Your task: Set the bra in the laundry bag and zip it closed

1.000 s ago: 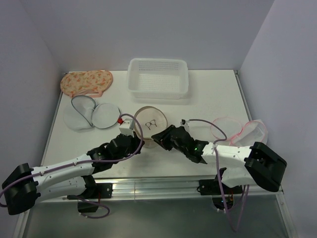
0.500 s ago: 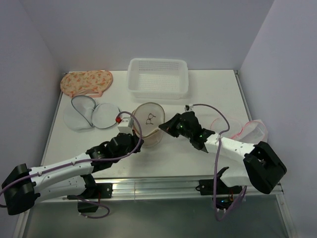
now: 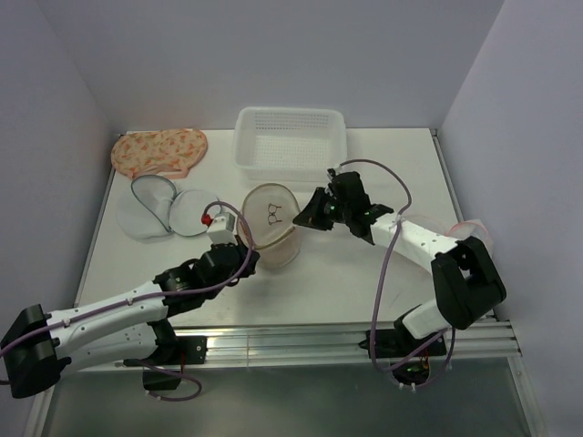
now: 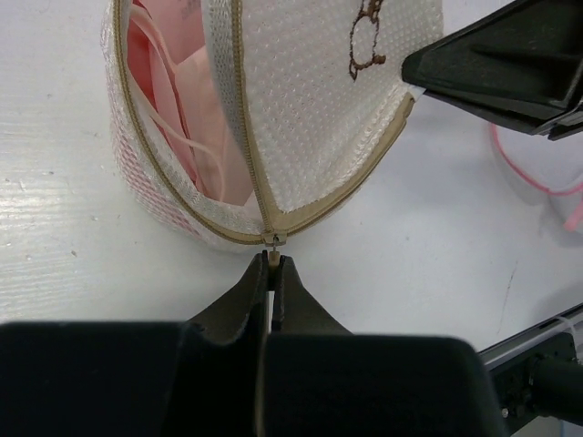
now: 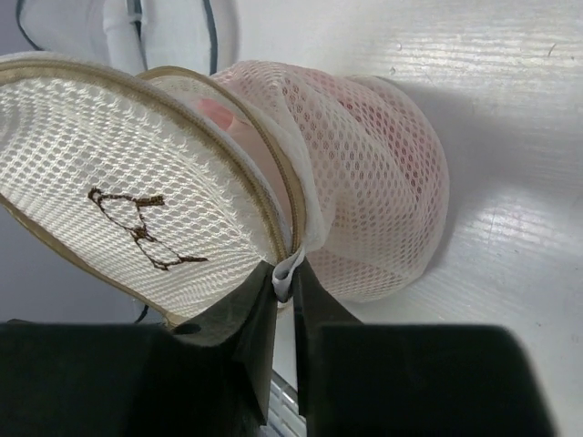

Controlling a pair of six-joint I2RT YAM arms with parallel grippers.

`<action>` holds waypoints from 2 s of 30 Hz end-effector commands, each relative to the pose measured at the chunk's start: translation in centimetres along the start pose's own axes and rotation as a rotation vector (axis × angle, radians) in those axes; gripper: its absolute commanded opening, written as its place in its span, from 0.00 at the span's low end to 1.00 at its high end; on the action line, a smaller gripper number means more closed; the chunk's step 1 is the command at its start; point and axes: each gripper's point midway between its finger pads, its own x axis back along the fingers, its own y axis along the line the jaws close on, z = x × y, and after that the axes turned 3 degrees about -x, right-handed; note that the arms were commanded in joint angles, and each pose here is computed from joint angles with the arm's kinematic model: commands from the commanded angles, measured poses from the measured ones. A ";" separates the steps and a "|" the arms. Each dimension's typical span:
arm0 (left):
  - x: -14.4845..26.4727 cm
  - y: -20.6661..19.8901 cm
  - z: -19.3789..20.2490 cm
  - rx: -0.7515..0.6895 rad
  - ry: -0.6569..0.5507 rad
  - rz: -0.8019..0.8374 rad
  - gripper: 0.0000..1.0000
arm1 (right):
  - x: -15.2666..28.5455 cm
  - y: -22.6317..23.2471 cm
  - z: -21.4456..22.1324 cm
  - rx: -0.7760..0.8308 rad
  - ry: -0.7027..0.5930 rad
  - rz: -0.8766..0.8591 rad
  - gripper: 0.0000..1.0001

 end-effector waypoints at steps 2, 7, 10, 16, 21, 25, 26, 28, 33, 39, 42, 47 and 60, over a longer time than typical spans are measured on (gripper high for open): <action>0.6 0.9 0.2 -0.016 0.003 -0.022 0.00 | 0.7 0.2 -5.3 0.088 -0.131 0.058 0.25; 0.1 -2.2 -0.3 -0.019 -0.003 0.089 0.00 | 2.3 2.7 -3.8 0.092 -0.108 0.023 0.64; 0.0 -4.8 -0.7 -0.038 -0.011 0.162 0.00 | 3.6 3.3 -1.9 0.066 -0.081 -0.012 0.67; -0.7 -7.8 0.1 -0.074 0.016 0.233 0.00 | 5.2 4.4 2.6 0.028 -0.026 -0.058 0.67; -1.3 -9.4 0.5 -0.083 0.025 0.263 0.00 | 6.1 4.1 5.9 -0.014 -0.012 -0.078 0.68; -1.6 -10.5 0.6 -0.096 0.034 0.280 0.00 | 6.2 2.8 6.0 -0.065 -0.048 -0.061 0.67; -1.7 -10.5 0.9 -0.104 0.040 0.279 0.00 | 6.2 2.8 5.8 -0.066 -0.058 -0.056 0.66; -1.7 -10.9 0.9 -0.105 0.041 0.288 0.00 | 6.0 3.0 5.2 -0.066 -0.080 -0.052 0.59; -1.6 -11.1 0.8 -0.108 0.040 0.288 0.00 | 4.3 2.8 4.7 -0.078 -0.074 -0.031 0.57; -1.5 -10.5 1.1 -0.119 0.048 0.273 0.00 | 3.0 2.0 3.6 -0.091 -0.072 -0.027 0.34; -1.3 -9.7 1.2 -0.128 0.054 0.251 0.00 | 3.2 1.7 1.5 -0.063 -0.108 -0.022 0.18; -1.0 -8.0 1.1 -0.129 0.050 0.193 0.00 | 3.3 1.5 -1.8 0.021 -0.107 0.000 0.13; -0.4 -0.5 0.5 -0.020 0.012 0.038 0.00 | -0.5 4.2 -8.9 0.233 -0.057 -0.028 0.12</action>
